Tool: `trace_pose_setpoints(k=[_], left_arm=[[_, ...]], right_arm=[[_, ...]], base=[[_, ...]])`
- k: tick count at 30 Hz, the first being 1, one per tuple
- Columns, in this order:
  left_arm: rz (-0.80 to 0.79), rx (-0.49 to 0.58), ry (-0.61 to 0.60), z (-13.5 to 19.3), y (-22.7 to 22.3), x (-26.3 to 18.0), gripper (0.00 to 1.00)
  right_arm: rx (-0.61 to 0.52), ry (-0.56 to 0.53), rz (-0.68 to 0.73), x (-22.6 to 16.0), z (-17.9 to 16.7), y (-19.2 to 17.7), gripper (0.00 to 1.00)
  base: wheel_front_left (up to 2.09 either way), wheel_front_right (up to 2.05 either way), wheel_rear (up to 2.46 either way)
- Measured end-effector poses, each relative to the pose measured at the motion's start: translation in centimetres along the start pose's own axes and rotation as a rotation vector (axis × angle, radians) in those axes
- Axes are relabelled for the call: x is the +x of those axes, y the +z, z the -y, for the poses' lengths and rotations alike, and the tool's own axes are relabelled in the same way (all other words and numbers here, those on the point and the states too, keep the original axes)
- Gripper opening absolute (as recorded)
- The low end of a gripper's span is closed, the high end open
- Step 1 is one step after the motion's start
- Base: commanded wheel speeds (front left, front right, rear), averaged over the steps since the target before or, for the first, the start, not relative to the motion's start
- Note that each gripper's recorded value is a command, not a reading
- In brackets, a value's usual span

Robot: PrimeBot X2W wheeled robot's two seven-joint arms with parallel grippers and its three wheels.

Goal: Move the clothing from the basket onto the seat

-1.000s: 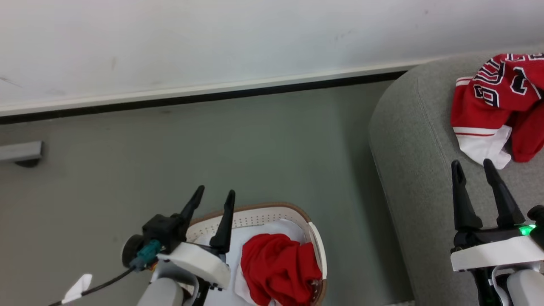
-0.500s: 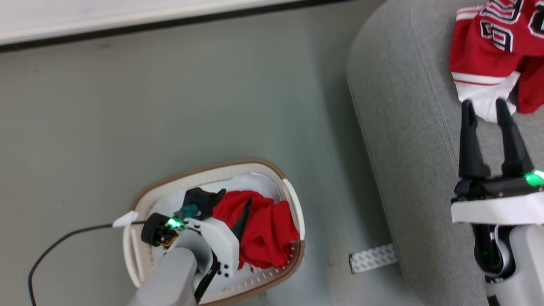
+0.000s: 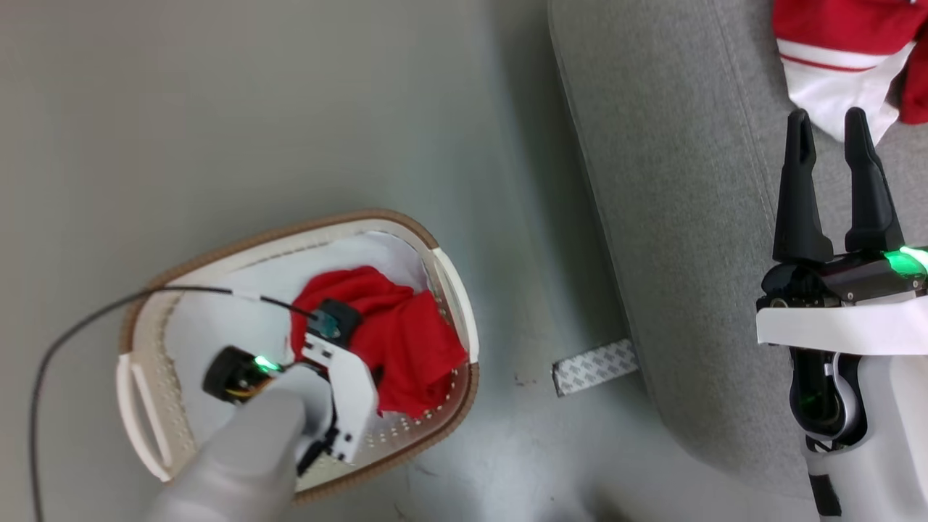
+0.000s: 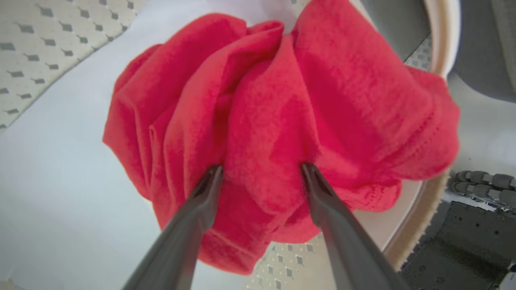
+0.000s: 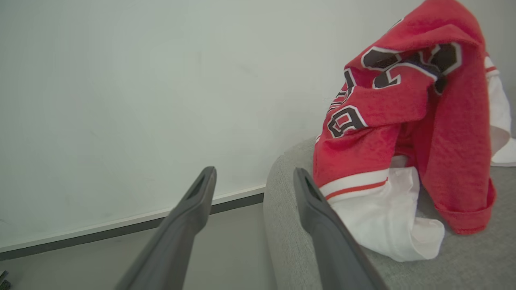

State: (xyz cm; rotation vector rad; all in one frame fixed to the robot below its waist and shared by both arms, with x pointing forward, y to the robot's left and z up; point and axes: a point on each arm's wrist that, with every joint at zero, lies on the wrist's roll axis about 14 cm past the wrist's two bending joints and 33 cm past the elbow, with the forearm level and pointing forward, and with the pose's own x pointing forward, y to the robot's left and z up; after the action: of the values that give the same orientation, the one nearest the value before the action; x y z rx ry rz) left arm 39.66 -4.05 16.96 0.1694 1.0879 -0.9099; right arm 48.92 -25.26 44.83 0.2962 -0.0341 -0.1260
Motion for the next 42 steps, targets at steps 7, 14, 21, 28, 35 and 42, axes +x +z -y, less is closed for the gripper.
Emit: trace_pose_setpoints(k=[7, 14, 21, 28, 35, 42], left_arm=[[-0.117, 0.035, -0.001, -2.0, -2.3, 2.9, 1.0], [-0.132, 0.019, -0.015, -2.0, -3.0, 4.1, 0.45], [-0.069, 0.014, 0.004, -2.3, -1.6, 3.4, 0.0], [0.049, -0.003, 0.02, -1.2, 1.5, 1.2, 0.0], [0.225, 0.026, 0.027, 1.4, 5.1, -3.1, 0.0], [0.398, 0.042, 0.074, 2.7, 8.2, -8.6, 0.0]], right_arm=[[-0.008, -0.042, -0.054, 0.2, 1.6, -2.4, 1.0], [-0.011, -0.06, -0.062, 0.3, 2.4, -2.8, 1.0], [-0.005, -0.058, -0.04, 0.3, 2.2, -1.8, 1.0], [-0.01, -0.026, 0.012, 0.3, 0.9, 0.5, 1.0], [-0.01, 0.016, 0.069, -0.9, -0.7, 3.7, 1.0], [0.008, 0.066, 0.124, -3.0, -2.3, 7.0, 1.0]], base=[[0.0, 0.0, 0.0], [0.0, 0.0, 0.0], [0.0, 0.0, 0.0], [0.0, 0.0, 0.0], [0.0, 0.0, 0.0], [0.0, 0.0, 0.0]])
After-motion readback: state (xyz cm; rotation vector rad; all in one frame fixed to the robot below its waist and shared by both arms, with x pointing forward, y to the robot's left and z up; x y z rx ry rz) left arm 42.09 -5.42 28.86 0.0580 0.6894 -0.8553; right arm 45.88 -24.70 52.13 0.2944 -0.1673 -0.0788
